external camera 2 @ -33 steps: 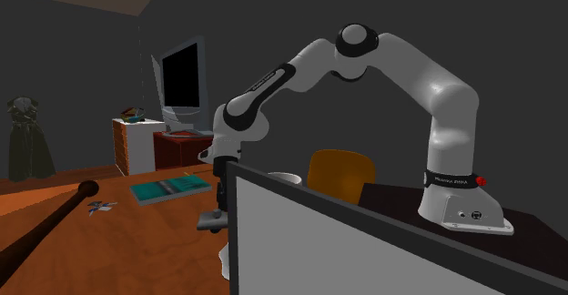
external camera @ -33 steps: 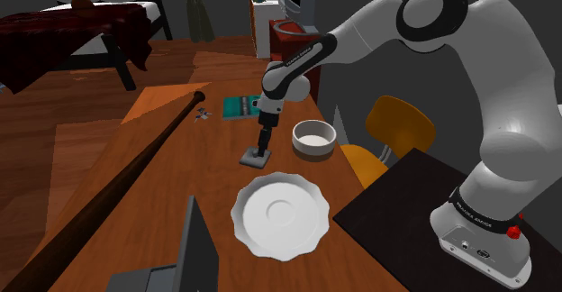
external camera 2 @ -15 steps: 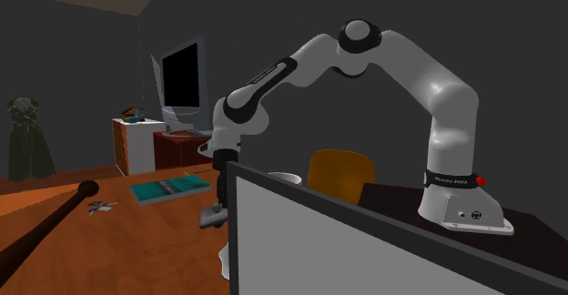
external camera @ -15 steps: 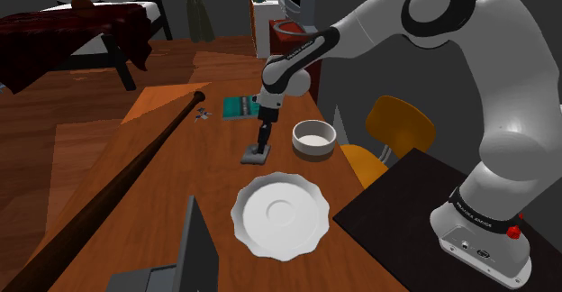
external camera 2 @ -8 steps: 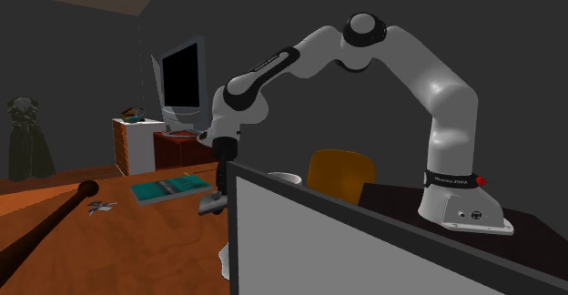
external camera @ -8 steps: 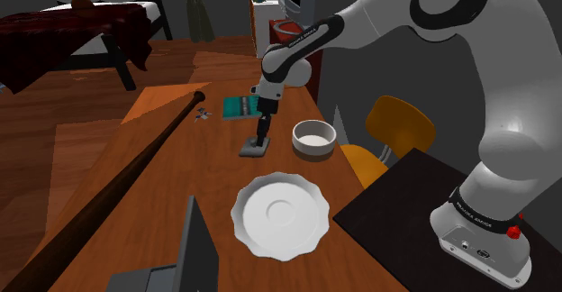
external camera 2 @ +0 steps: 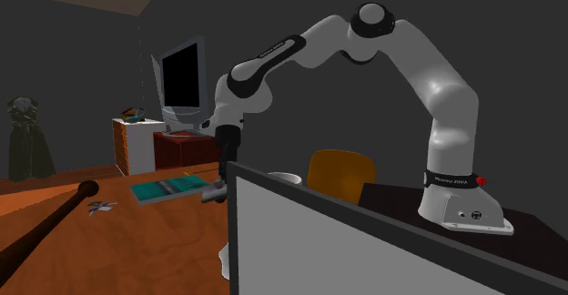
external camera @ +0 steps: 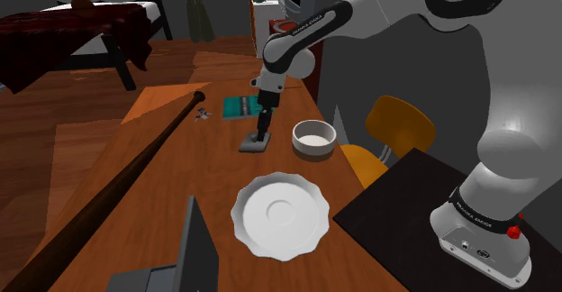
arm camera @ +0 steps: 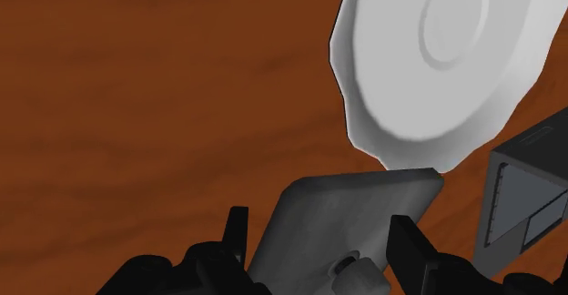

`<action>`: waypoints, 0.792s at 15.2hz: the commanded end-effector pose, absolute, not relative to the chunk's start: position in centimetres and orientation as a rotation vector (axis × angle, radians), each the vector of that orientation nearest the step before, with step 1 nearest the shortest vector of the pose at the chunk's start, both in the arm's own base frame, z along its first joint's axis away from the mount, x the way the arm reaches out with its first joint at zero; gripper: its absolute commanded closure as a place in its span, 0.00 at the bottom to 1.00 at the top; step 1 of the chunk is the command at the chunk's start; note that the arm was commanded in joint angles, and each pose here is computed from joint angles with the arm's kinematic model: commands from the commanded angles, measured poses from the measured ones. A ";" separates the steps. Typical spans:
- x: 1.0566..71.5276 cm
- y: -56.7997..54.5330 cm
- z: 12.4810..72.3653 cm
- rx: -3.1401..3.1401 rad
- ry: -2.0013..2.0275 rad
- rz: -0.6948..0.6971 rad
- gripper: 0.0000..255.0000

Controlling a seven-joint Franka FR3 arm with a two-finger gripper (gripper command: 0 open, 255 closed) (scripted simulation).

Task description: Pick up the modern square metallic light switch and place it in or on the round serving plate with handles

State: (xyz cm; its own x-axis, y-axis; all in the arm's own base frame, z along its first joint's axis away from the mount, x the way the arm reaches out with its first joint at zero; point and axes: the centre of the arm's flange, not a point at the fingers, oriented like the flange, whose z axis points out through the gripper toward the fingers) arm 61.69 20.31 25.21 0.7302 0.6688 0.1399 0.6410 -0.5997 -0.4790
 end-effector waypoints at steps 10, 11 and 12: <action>48.0 24.4 25.5 -2.426 -0.994 0.073 1.00; 46.8 24.8 25.5 -2.426 -0.994 0.073 1.00; 45.5 25.2 25.6 -2.426 -0.994 0.073 1.00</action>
